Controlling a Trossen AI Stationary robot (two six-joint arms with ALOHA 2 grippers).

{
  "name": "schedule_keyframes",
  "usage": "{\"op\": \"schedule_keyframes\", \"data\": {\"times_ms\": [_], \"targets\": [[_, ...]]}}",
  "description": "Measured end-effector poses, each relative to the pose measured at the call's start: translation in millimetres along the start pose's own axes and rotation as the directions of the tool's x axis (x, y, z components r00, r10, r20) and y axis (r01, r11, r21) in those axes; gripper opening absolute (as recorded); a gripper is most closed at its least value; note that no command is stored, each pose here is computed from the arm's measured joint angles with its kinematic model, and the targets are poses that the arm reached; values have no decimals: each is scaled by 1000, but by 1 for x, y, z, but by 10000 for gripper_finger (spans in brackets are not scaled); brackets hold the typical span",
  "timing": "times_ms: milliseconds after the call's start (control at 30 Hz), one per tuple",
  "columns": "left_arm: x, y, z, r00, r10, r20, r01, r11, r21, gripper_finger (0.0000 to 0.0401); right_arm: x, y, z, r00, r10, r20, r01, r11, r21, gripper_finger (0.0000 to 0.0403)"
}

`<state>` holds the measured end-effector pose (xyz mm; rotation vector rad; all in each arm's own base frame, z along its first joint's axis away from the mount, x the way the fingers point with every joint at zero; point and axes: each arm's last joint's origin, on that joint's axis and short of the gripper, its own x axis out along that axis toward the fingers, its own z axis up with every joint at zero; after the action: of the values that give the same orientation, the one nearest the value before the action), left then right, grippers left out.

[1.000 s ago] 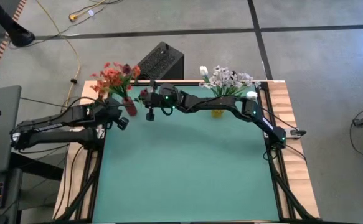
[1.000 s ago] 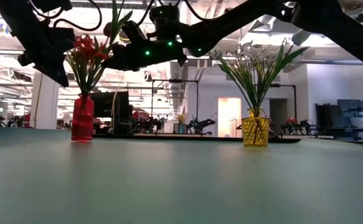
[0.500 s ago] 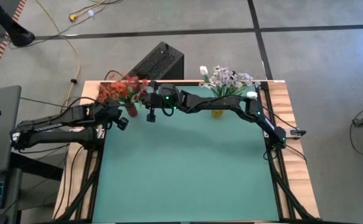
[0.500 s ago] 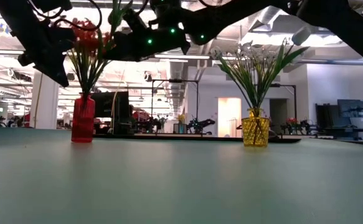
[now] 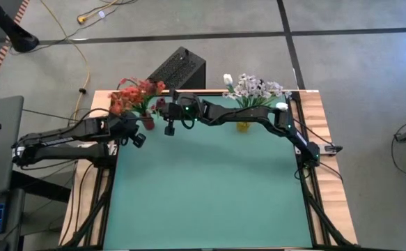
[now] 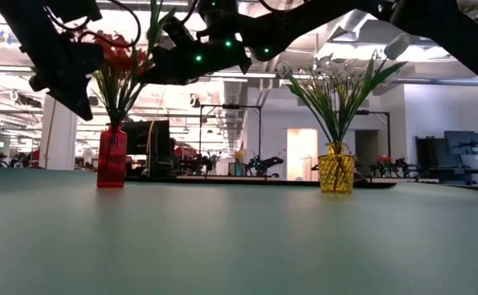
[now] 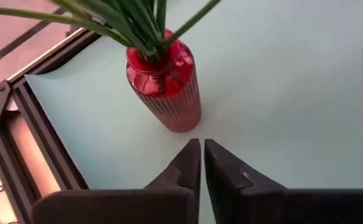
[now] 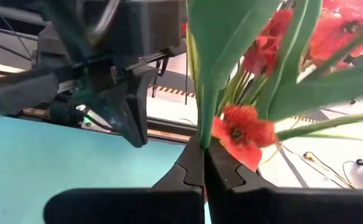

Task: Sort flowers into vase by color
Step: Put the dark red flower into the red flower vase

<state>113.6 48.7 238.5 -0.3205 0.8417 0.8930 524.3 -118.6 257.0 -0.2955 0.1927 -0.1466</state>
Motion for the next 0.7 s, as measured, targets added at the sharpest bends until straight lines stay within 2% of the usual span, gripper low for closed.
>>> {"op": "schedule_keyframes", "data": {"times_ms": [100,267,500,600,700], "targets": [[5,-3,1,999,24,-27,-23,1000,13,49,0,0,0,1000,0,0,0,1000,0,21],[9,-5,1,999,32,-43,-32,999,17,135,0,0,0,1000,0,0,0,1000,-1,21],[17,-10,-7,998,58,-3,-58,995,-76,255,0,0,-1,1000,6,-4,-6,1000,-5,21],[22,-14,-17,990,131,62,-122,985,-123,283,0,0,-1,1000,9,-13,-9,1000,-21,21],[29,-22,-30,982,143,125,-126,983,-130,291,0,-1,-2,1000,9,-14,-9,1000,-23,21]]}}
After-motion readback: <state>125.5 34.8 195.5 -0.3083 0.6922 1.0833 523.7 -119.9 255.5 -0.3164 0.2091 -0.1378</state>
